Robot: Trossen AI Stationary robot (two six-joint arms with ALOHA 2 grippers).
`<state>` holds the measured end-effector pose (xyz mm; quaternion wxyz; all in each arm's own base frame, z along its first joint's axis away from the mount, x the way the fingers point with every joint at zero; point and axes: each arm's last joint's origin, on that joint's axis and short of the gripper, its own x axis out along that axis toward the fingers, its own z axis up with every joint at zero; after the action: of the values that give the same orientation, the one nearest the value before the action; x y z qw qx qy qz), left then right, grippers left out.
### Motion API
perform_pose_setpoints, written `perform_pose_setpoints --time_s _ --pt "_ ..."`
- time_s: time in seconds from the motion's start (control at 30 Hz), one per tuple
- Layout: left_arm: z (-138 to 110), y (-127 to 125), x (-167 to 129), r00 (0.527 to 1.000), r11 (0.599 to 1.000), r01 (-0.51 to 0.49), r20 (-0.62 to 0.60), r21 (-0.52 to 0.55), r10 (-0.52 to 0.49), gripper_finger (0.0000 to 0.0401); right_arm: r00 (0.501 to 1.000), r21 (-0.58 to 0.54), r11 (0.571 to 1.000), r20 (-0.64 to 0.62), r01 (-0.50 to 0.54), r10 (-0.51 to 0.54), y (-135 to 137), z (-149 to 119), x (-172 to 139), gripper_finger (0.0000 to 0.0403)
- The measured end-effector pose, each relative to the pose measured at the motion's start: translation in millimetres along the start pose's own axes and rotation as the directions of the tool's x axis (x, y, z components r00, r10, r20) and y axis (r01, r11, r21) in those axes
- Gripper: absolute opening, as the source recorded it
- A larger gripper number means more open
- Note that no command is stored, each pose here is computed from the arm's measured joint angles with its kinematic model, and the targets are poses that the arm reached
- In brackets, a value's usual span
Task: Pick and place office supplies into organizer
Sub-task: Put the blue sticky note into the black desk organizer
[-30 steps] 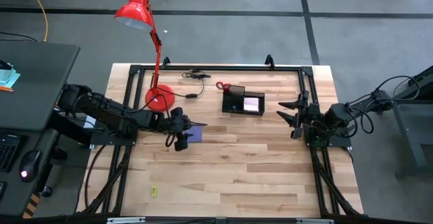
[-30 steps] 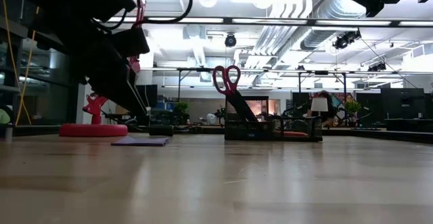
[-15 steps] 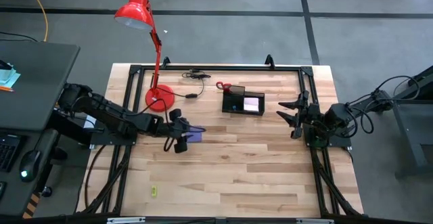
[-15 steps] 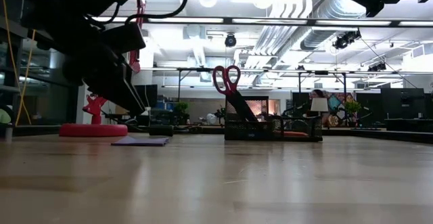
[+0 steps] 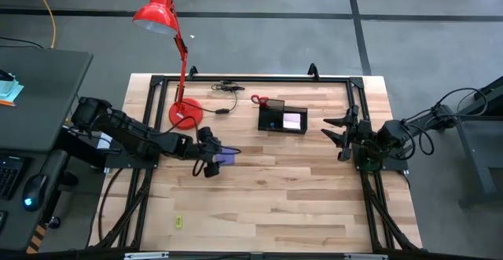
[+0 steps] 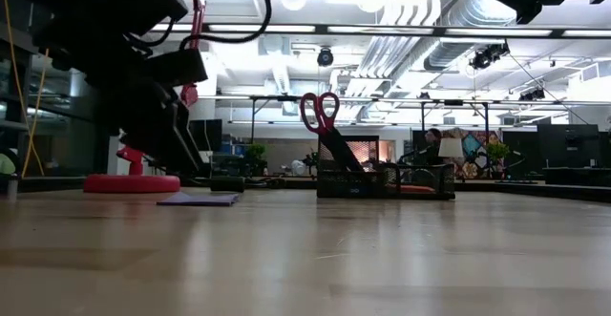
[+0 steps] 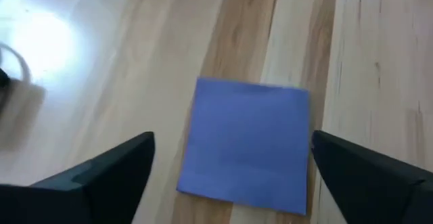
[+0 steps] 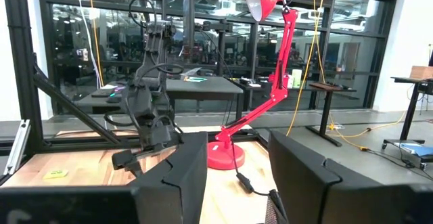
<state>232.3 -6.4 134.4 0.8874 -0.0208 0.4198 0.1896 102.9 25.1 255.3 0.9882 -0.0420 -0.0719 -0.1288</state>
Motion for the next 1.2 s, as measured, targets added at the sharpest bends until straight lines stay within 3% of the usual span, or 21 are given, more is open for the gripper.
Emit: perform_pose_setpoints --time_s 0.07,0.27,0.57,0.7,0.87,1.2 --pt "-1.7 -0.6 1.9 1.0 1.0 0.007 -0.016 0.013 -0.007 0.0393 1.0 0.0 1.0 0.0 0.0 0.0 0.0 0.0 0.0 0.0151" --pt "-6.6 -1.7 8.5 0.999 0.999 -0.004 -0.054 0.048 0.006 0.0361 1.0 0.0 1.0 0.0 0.0 0.0 0.0 0.0 0.0 0.0151" --pt "-3.2 -6.7 20.3 0.995 0.997 -0.033 -0.091 0.068 0.039 0.0356 1.0 0.0 1.0 0.0 0.0 0.0 0.0 0.0 0.0 0.0152" --pt "-0.6 -4.8 28.6 0.993 0.999 -0.027 -0.115 0.027 0.03 0.0356 1.0 -0.001 1.0 0.0 0.0 0.0 0.0 0.0 0.0 0.0151" --pt "1.8 4.0 37.8 0.987 0.997 0.045 -0.151 -0.064 -0.055 0.0356 1.0 0.0 1.0 0.0 0.0 0.0 0.0 0.0 0.0 0.0151" --pt "5.7 2.4 38.3 0.985 0.995 0.072 -0.154 -0.063 -0.081 0.0356 1.0 -0.001 1.0 0.0 0.0 0.0 0.0 0.0 0.0 0.015"
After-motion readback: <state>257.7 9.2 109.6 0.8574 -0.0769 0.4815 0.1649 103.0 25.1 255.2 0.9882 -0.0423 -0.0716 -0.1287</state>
